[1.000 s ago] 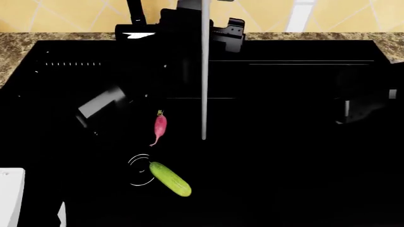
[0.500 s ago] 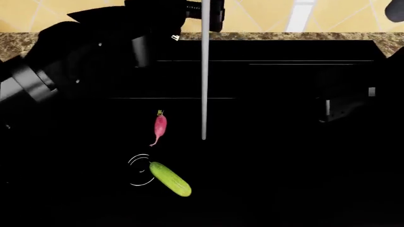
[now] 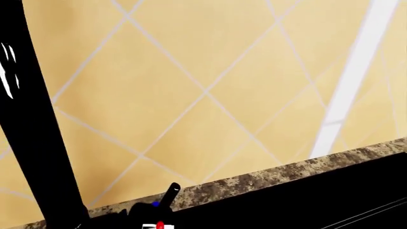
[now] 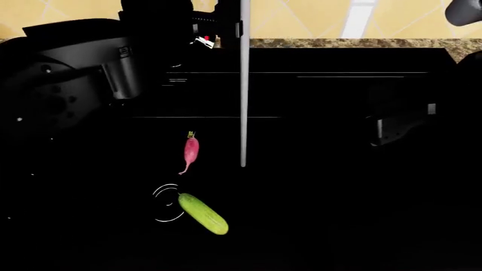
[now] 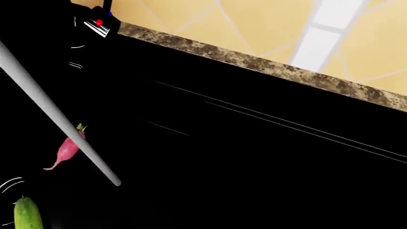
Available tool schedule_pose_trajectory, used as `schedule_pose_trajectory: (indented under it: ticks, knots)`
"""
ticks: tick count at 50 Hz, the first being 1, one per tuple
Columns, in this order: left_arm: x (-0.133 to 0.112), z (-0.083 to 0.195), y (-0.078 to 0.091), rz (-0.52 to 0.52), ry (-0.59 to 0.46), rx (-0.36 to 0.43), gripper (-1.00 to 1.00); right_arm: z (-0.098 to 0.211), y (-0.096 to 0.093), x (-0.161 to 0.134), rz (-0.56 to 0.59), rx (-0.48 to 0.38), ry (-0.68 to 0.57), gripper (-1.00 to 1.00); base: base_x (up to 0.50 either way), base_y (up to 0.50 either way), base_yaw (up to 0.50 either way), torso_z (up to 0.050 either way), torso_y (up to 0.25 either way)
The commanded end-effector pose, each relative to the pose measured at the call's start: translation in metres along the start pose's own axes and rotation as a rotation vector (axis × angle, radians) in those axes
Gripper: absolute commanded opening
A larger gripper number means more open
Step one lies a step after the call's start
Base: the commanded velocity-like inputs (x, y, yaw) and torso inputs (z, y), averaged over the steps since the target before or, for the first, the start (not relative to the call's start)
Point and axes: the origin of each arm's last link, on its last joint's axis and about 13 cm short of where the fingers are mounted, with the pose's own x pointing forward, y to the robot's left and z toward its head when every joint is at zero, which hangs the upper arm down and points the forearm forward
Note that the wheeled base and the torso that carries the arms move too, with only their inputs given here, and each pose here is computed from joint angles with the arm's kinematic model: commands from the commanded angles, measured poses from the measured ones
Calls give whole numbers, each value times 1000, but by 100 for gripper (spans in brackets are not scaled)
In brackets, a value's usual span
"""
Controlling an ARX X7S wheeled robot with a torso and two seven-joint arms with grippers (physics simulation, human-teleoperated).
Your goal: Pick up the fruits and vegetables and place them in the sink. Turn on the sink faucet to wash them. Then turn the sink off and put them in the tray.
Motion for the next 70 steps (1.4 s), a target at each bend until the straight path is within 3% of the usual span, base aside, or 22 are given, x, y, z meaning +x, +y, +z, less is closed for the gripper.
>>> schedule_pose_trajectory:
  ticks: [1,20,37,45,62,70]
  knots:
    - [-11,-2,4,3,17,0,100,0,1,2,-1,-3,2,100,0,0,0,0,0]
    - [14,-3,1,-47,31,-43,100,0,1,-1,-4,-12,-4,100,0,0,0,0,0]
    - [39,-7,-35,-138,18,5,100,-6,-4,-5,-24,0,3,100,0,0,0,0,0]
    - [52,-15,-44,-165,28,20,100,-9,-7,-5,-29,9,11,100,0,0,0,0,0]
    - [81,-40,-44,-74,90,27,100,-10,-11,-5,-36,16,12,100,0,0,0,0,0]
    - [88,-51,-42,54,116,-1,100,-11,-13,-7,-39,19,10,100,0,0,0,0,0]
